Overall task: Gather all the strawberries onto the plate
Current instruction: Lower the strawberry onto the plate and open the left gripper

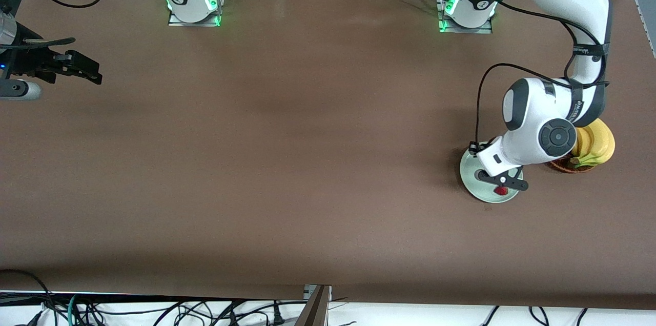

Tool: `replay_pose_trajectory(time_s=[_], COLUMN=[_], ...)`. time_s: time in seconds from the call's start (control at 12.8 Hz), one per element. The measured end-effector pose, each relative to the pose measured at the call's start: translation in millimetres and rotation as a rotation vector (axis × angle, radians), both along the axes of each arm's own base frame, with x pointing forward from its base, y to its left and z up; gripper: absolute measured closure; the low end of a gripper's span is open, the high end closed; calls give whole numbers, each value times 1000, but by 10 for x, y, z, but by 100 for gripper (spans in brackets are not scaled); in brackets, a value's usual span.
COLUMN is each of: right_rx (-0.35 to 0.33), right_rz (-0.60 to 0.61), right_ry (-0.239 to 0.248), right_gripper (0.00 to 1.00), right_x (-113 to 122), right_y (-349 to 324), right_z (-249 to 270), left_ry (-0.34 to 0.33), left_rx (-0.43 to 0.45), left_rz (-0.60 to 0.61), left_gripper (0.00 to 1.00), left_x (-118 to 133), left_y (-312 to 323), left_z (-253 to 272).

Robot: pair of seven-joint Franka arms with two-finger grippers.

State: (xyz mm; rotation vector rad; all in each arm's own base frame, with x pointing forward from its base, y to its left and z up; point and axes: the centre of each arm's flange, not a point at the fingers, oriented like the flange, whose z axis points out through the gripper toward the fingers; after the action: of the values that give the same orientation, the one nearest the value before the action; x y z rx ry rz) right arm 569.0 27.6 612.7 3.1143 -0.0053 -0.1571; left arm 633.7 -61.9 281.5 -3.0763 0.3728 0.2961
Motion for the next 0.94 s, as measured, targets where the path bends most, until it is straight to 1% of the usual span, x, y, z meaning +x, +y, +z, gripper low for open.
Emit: replay_pose_trajectory(time_s=[0.23,0.31,0.55,0.7,0.78,0.94], right_rx=[0,0,1,1,1,1], right_rz=[1,1,2,3,3,3], right_ry=[-3,-4,-11,-14,-14,-14], right_gripper=[0,0,0,0,0,0], right_x=[9,11,28,40,43,48], right_y=[4,4,7,10,10,10], right_z=[-5,-5,-4,-5,-7,-12], left_ry=[-5,-7,-24,-30,-22,-12], left_rx=[9,11,5,-19,-37,-74], left_rz=[-26,-18,-9,-10,-9,-8], left_gripper=[72,66,34,12,1,0], left_x=[28,32,48,0,-81,-306], left_y=[265,347,456,422,418,436], left_z=[-30,-45,53,510,821,1465])
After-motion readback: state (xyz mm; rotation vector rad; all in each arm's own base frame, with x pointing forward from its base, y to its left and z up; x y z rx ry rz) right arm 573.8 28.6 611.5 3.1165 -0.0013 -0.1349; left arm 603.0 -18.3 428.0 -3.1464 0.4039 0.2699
